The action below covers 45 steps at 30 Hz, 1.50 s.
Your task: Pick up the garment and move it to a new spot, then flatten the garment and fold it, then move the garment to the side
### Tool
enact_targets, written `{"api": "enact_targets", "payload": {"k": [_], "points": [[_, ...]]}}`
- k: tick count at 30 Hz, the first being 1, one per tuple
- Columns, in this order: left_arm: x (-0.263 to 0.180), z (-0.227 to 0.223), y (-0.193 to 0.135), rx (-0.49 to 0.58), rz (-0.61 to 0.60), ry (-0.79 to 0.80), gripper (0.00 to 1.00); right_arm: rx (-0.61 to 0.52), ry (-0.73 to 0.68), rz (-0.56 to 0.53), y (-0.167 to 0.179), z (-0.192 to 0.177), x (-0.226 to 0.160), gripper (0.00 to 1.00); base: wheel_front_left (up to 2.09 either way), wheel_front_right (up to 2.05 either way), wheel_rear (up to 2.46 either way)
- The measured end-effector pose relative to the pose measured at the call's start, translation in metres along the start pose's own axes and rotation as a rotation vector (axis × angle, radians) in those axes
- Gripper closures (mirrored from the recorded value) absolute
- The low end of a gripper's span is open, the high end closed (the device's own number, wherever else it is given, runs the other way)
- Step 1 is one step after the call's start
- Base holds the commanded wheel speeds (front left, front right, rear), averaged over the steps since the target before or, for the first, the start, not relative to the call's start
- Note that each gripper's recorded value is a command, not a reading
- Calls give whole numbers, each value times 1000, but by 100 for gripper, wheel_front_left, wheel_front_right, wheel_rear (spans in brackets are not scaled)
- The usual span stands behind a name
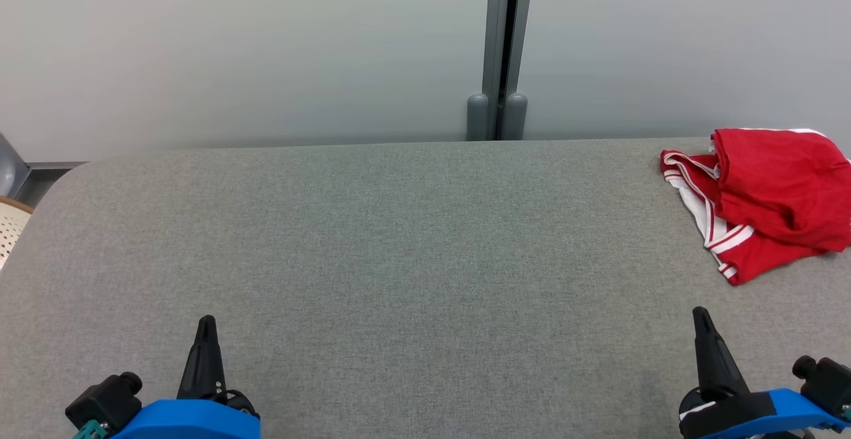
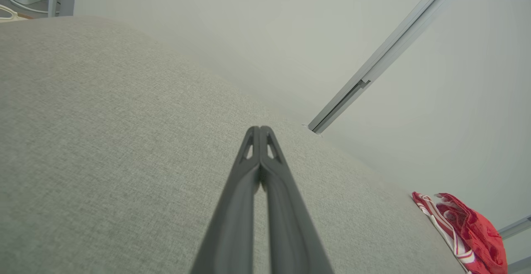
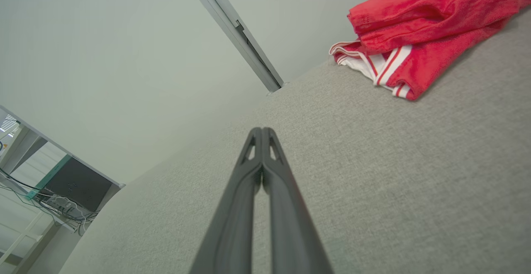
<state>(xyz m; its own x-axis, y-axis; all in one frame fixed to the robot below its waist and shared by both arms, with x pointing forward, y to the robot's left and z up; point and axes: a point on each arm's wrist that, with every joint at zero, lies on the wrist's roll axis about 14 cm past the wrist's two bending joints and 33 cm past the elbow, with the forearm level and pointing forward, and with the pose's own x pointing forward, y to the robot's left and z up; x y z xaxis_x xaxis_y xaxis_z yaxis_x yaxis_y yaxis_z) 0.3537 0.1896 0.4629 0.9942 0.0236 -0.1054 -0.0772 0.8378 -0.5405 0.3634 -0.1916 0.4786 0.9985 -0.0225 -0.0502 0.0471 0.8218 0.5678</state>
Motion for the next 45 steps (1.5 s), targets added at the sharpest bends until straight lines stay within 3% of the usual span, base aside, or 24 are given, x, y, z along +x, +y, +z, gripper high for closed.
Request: {"api": "enact_targets", "payload": {"k": [45], "points": [[17,20,-4,-557,-7,-13,100,538,3,-15,0,12,13,100,0,0,0]]}}
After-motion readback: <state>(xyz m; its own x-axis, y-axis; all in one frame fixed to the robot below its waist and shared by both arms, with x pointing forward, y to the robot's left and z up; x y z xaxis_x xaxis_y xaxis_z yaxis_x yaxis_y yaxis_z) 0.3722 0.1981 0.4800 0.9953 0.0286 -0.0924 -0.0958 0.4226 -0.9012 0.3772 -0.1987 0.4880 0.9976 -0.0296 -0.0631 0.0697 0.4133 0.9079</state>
